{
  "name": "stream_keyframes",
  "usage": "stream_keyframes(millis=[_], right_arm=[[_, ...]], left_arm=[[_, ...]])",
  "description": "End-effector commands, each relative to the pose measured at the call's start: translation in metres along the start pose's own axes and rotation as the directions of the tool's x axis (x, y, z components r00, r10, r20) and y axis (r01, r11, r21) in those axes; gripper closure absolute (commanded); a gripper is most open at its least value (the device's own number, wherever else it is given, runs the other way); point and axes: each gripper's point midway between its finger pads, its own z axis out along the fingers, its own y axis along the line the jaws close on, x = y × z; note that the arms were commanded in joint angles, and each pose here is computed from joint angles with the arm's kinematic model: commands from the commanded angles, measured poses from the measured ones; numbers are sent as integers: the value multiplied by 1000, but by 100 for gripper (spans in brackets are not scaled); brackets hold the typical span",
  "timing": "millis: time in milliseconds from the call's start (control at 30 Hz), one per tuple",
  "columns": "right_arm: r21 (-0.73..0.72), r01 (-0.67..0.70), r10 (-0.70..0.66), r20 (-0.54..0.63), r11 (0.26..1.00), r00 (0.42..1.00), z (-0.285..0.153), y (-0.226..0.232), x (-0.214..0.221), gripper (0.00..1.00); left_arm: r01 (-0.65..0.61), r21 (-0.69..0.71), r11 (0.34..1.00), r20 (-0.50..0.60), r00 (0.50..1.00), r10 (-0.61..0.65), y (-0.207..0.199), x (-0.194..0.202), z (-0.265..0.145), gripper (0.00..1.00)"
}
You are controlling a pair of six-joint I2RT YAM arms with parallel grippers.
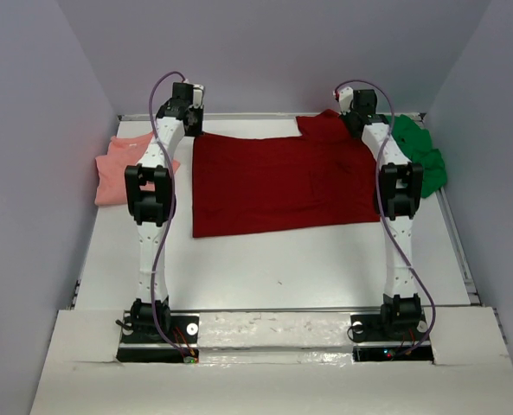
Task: Fold and stack the t-shirts
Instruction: Fold the tshirt
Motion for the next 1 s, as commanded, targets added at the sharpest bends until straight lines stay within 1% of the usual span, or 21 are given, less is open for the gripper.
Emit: stream_keyframes(millis=[0, 367, 567, 867, 967], right_arm=[[52, -2, -3, 96, 999, 995, -35, -31, -42, 100], [61, 45, -49, 65, 997, 997, -51, -35, -34, 100], [62, 49, -53, 66, 997, 996, -64, -38, -35, 100], [61, 64, -66, 41, 996, 997, -75, -38, -27, 100], [65, 74, -76, 32, 995, 997, -80, -40, -25, 100]], left_arm=[[-23, 20, 1000, 60, 998, 21, -6, -25, -35, 100], [-43, 35, 998, 85, 996, 40, -9, -33, -52, 100], [-50, 9, 999, 72, 996, 49, -3, -27, -60, 100], [-62, 8, 998, 71, 996, 62, -3, -22, -73, 100], [-85, -24, 996, 64, 994, 87, 5, -21, -77, 100]])
